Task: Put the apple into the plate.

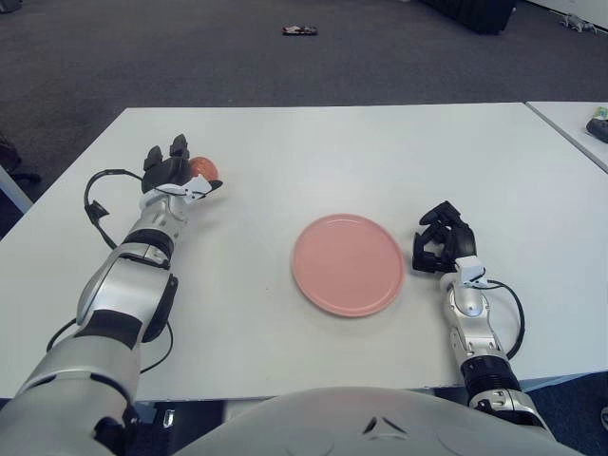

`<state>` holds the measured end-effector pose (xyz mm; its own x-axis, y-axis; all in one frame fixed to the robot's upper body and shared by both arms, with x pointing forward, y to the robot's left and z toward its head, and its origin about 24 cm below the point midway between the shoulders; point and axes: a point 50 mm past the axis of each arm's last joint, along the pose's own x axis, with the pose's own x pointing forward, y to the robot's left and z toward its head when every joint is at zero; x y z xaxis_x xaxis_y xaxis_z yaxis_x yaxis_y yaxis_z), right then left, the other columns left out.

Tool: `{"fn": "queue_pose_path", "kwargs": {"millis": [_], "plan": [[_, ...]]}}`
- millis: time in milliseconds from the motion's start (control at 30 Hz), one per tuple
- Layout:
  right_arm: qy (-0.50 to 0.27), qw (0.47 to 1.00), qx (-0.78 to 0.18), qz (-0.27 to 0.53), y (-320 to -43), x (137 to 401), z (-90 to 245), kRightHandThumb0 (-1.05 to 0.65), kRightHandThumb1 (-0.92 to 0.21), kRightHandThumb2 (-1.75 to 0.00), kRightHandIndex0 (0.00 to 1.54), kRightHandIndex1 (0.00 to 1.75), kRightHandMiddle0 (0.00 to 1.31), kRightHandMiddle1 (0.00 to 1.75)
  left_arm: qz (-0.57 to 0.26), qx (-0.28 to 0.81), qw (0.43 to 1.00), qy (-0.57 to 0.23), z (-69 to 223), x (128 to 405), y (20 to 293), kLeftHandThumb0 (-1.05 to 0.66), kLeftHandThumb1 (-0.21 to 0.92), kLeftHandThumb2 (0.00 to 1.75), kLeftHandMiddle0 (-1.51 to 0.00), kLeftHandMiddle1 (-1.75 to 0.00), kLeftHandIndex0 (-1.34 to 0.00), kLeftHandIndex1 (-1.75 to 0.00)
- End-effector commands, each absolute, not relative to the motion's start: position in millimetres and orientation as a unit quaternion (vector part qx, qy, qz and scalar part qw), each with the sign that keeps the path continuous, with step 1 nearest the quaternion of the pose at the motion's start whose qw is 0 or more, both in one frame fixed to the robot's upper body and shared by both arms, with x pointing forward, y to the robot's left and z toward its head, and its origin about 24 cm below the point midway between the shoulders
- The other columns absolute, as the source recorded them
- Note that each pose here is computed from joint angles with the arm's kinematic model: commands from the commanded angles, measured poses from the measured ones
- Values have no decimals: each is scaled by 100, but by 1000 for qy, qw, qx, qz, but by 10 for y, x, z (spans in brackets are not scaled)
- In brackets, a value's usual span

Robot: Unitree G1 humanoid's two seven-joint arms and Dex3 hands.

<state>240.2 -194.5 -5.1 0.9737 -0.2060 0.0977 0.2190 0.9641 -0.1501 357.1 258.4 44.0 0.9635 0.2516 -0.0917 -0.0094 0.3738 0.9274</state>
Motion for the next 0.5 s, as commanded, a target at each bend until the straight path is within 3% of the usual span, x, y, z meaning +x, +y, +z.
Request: {"fn": "queue_pose_path", "kwargs": {"millis": [0, 467], "plan": [[-14, 990, -78, -114, -1946, 2280, -187, -1, -11, -156, 77, 175, 53, 173, 73, 567, 813, 107, 543, 3634, 2594, -99, 85, 17, 0, 0, 0, 0], [-10, 990, -78, -114, -1975, 2270, -201, -1, -12, -155, 76, 175, 53, 173, 29, 577, 807, 121, 588, 3707, 2503, -100, 89, 18, 0, 0, 0, 0]]}}
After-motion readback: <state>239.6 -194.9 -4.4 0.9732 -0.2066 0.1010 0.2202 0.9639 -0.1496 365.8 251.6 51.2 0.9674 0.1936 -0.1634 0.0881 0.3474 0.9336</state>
